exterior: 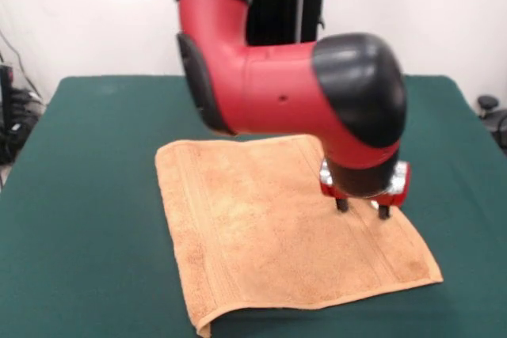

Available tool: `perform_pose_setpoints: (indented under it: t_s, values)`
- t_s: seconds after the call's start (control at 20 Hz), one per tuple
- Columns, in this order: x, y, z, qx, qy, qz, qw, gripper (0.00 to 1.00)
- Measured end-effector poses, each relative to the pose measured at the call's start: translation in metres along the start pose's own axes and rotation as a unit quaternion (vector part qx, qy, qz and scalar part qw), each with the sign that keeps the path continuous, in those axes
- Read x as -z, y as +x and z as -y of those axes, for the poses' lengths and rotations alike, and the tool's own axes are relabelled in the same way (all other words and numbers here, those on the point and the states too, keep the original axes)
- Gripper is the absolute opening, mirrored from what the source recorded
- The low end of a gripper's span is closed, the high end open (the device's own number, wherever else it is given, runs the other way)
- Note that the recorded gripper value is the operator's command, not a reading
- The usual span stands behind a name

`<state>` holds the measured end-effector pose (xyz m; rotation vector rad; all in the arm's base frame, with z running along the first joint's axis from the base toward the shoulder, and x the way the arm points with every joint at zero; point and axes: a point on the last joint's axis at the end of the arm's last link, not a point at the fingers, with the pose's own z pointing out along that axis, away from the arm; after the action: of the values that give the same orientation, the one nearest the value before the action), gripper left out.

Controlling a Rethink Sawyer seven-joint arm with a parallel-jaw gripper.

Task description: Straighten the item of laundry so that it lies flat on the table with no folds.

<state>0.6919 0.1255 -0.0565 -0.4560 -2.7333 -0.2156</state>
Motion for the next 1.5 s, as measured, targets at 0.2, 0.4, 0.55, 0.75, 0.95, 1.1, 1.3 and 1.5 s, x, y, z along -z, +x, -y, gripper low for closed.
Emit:
perform_pose_setpoints:
  t_s: [0.2, 0.4, 0.55, 0.75, 0.95, 1.1, 1.3, 1.5]
  values:
    - [-0.001, 0.002, -0.003, -0.003, 0.011, 0.011, 0.9999, 1.00]
    - [-0.001, 0.002, -0.003, -0.004, 0.011, 0.010, 0.9999, 1.00]
    - [0.000, 0.001, -0.001, -0.009, 0.005, 0.007, 0.9999, 1.00]
    - [0.002, -0.006, 0.010, -0.039, -0.033, -0.009, 0.9987, 1.00]
    - [0.003, -0.015, 0.026, -0.079, -0.087, -0.035, 0.9925, 1.00]
    - [0.002, -0.020, 0.036, -0.105, -0.122, -0.053, 0.9855, 1.00]
    - [0.001, -0.024, 0.049, -0.135, -0.163, -0.071, 0.9748, 1.00]
    - [0.000, -0.026, 0.055, -0.150, -0.183, -0.079, 0.9684, 1.00]
